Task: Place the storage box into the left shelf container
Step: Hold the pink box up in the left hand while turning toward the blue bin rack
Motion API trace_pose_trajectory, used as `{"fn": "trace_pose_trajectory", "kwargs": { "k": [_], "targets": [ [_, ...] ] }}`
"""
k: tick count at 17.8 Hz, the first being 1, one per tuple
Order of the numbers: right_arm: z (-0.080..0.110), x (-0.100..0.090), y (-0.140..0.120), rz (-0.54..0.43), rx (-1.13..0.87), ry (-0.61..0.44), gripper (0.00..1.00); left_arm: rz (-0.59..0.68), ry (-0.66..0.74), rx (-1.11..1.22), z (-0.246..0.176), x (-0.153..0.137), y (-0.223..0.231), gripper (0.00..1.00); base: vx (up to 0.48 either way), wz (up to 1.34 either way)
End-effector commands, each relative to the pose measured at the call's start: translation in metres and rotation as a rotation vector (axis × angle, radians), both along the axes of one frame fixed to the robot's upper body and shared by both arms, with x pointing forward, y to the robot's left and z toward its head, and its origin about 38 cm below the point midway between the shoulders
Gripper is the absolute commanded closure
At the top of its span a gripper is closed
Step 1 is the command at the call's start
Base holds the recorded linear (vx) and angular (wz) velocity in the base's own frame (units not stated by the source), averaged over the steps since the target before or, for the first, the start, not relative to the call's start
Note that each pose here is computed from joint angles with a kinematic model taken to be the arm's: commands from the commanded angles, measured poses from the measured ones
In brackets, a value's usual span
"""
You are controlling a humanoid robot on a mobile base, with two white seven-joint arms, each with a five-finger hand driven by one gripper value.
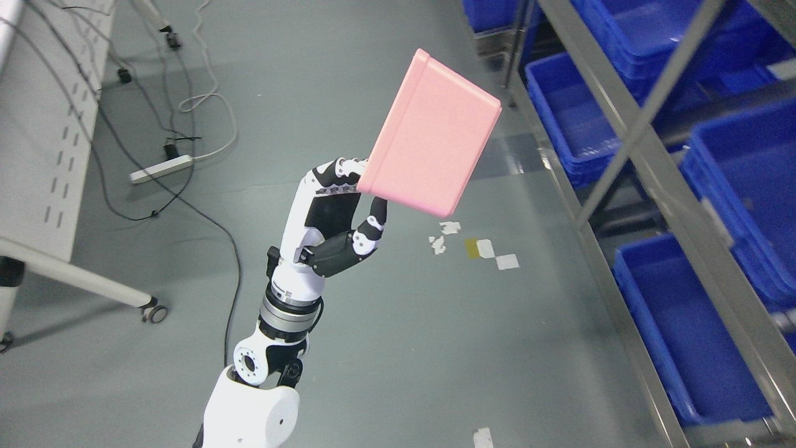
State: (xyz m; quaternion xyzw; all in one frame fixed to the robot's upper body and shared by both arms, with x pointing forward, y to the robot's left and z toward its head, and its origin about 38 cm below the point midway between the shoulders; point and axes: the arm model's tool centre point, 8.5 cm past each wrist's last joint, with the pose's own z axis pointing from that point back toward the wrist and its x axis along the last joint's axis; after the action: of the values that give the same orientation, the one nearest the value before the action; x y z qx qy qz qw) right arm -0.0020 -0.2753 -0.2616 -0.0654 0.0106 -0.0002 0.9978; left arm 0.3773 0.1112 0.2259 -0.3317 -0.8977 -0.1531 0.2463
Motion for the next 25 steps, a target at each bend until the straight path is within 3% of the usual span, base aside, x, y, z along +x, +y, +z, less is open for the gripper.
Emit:
{"fn": "trace_pose_trajectory", "kwargs": {
  "k": [1,13,18,25],
  "targets": [
    [0.001,0.000,-0.011,-0.002,-0.017,-0.008,0.00,0.022,0.003,-0.010,-0.012,-0.017,0.011,0.99,0.352,0.93],
    [0.001,0.000,-0.011,-0.002,-0.017,-0.008,0.00,0.021,0.066,-0.002,-0.045,-0.037,0.013,0.98,0.471,0.20],
    [0.001,0.000,-0.011,-0.002,-0.017,-0.008,0.00,-0.058,0.098,0.068,-0.074,-0.063,0.001,0.98,0.534,0.14],
    [0.001,0.000,-0.011,-0.002,-0.017,-0.008,0.00,-0.069,0.161,0.071,-0.094,-0.080,-0.001,0.97,0.513,0.12]
  ]
}}
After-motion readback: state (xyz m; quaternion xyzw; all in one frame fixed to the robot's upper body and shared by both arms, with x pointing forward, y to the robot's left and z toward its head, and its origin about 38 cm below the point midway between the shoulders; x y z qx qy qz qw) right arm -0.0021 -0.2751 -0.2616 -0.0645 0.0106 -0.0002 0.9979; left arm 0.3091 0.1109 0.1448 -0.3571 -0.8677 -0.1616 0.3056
